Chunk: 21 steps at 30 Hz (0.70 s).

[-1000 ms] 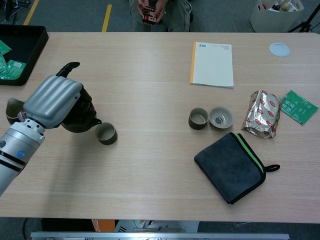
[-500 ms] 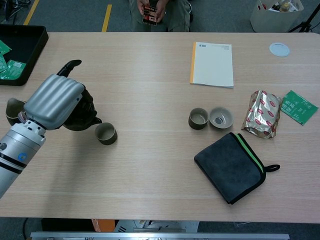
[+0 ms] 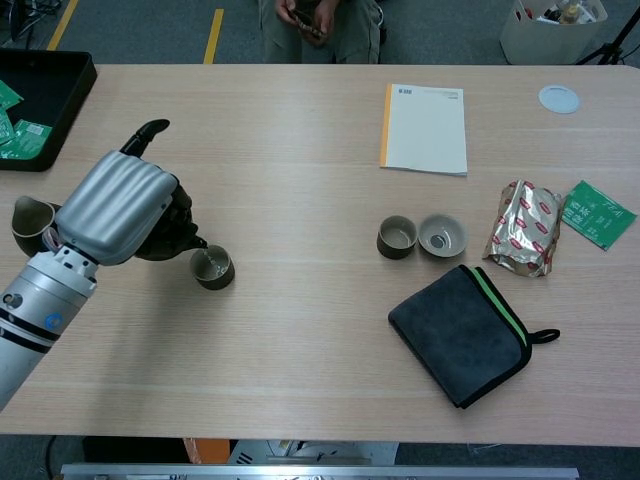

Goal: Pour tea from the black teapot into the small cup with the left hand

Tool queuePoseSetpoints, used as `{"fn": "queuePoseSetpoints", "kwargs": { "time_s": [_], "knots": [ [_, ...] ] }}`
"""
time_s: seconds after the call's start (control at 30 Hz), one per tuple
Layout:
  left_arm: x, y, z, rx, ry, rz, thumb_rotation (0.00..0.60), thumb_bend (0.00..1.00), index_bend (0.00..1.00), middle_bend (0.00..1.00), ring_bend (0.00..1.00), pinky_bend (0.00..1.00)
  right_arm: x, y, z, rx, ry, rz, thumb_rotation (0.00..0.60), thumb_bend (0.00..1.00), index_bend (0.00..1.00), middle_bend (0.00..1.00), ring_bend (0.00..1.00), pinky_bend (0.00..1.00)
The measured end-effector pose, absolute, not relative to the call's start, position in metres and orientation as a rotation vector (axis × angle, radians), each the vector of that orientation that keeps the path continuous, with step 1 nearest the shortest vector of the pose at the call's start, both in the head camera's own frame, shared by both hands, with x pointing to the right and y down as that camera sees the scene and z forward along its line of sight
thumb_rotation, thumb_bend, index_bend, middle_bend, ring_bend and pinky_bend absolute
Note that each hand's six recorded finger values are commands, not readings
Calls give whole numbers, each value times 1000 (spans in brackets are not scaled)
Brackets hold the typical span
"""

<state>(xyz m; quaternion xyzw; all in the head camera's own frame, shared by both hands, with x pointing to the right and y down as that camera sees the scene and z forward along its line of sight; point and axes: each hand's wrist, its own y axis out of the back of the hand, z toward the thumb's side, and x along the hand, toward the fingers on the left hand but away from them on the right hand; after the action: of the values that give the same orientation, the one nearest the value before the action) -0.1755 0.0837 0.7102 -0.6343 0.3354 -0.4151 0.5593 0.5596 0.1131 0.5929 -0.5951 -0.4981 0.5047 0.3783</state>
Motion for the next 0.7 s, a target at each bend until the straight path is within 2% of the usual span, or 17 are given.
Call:
{"fn": "queuePoseSetpoints", "kwargs": {
  "time_s": [0.7],
  "knots": [
    [-171,88,707,-1413,758,-924,600,315,943,984,803,68,561,113,593,-1520,-1274,1292,600,52,328,324,203,240]
  ]
}}
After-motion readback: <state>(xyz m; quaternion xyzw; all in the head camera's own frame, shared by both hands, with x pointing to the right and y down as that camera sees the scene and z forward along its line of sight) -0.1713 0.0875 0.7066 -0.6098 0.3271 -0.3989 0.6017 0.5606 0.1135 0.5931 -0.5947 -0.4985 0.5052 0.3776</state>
